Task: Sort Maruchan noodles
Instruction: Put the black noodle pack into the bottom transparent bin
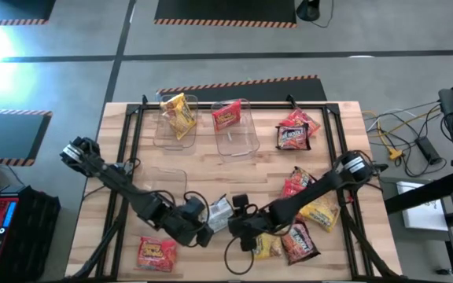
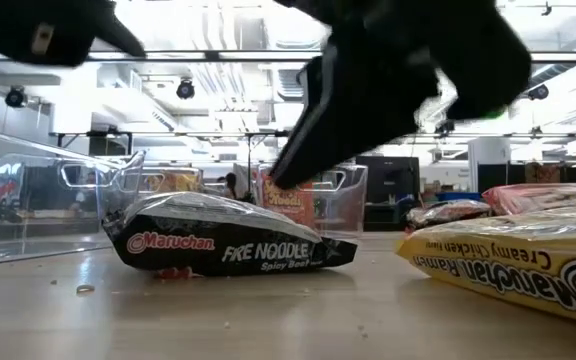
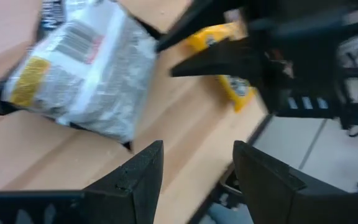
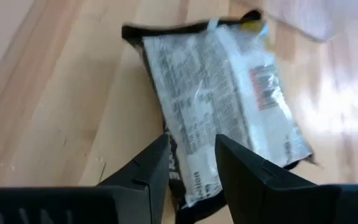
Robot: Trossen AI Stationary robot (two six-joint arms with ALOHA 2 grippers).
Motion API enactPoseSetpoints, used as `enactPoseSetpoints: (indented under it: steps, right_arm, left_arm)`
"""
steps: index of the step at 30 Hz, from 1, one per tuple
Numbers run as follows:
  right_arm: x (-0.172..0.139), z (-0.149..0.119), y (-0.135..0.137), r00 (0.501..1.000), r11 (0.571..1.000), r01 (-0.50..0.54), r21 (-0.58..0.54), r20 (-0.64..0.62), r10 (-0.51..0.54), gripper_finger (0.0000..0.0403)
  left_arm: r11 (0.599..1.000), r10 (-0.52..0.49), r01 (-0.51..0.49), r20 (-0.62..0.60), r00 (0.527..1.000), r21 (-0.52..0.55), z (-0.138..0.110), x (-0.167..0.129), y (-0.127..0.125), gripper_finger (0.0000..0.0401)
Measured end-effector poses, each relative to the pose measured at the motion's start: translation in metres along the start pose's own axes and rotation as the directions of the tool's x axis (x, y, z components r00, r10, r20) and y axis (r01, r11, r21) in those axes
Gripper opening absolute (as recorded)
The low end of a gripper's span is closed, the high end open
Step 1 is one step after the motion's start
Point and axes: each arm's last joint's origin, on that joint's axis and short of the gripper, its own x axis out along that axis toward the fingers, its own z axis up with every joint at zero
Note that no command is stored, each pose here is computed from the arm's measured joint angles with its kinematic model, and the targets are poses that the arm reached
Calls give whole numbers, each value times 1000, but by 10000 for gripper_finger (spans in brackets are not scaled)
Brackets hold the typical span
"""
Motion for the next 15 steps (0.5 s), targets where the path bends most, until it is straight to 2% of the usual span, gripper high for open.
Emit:
enactPoseSetpoints:
  steps: [6,15]
  right_arm:
    - [17,-10,5,999,1000,4,-7,-33,-4,120]
    - [24,-24,4,981,988,141,-65,-127,-148,116]
  left_arm:
    - [1000,-9,10,48,999,-25,-5,-10,-12,176]
    - [985,34,-22,69,997,-174,-18,-4,-2,176]
